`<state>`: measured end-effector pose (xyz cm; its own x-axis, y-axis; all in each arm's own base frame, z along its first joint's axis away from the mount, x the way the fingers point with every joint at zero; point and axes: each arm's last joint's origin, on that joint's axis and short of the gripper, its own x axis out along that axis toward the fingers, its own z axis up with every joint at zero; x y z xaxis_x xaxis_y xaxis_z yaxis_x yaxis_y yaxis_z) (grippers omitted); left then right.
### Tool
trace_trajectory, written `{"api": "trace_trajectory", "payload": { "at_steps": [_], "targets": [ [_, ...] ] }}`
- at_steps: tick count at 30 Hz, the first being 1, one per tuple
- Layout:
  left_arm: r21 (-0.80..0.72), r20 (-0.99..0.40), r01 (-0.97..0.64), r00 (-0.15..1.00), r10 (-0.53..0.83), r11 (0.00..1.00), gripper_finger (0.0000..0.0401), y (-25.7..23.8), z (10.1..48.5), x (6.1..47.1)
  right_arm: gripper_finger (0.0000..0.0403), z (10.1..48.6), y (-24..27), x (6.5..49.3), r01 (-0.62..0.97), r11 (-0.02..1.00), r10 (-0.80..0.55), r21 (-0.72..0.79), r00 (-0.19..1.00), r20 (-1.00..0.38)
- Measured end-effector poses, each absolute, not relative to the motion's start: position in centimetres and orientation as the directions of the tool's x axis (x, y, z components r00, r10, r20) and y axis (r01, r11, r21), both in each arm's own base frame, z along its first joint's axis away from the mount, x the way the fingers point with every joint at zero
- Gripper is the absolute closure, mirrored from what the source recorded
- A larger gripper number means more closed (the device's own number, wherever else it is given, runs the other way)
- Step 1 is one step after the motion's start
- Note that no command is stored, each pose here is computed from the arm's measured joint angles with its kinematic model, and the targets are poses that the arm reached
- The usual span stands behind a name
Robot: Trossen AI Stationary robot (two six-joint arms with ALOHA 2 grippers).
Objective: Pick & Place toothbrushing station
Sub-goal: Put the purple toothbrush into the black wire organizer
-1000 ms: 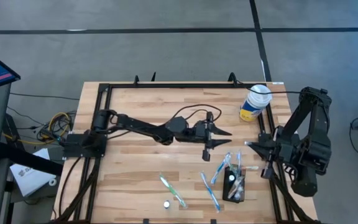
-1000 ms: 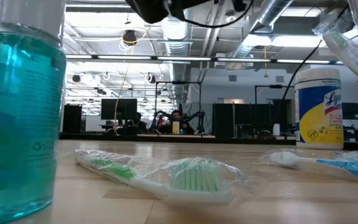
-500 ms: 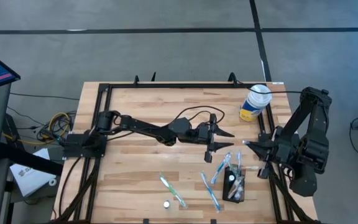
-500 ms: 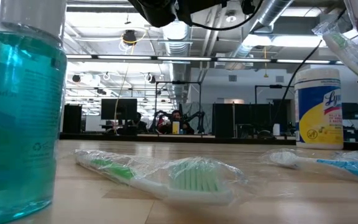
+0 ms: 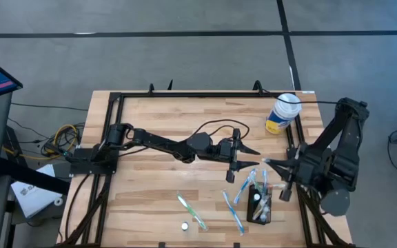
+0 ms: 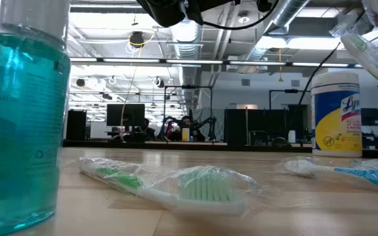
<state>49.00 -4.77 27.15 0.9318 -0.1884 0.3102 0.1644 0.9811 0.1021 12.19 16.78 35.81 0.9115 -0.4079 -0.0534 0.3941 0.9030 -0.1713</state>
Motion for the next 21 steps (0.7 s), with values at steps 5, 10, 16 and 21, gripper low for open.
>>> {"api": "trace_trajectory", "payload": {
  "at_steps": [5, 10, 16, 21],
  "targets": [
    [0.109, 0.31, 0.188, 0.926, -0.213, 0.976, 0.0257, -4.9, 27.2, 49.0, 0.0403, 36.6, 16.7, 13.5, 0.371, 0.91, -0.39, -0.185, 0.917, -0.081],
    [0.111, 0.31, 0.195, 0.925, -0.22, 0.975, 0.0257, -5.1, 27.2, 48.9, 0.0403, 37.1, 16.4, 14.5, 0.353, 0.912, -0.378, -0.212, 0.921, -0.093],
    [0.143, 0.322, 0.284, 0.892, -0.316, 0.948, 0.0258, -5.6, 27.3, 48.8, 0.0403, 37.0, 16.0, 15.2, 0.335, 0.919, -0.363, -0.208, 0.925, -0.116],
    [0.146, 0.329, 0.284, 0.89, -0.317, 0.948, 0.0263, -5.5, 27.4, 48.7, 0.0403, 37.0, 15.8, 15.5, 0.342, 0.916, -0.372, -0.211, 0.921, -0.12]
  ]
}}
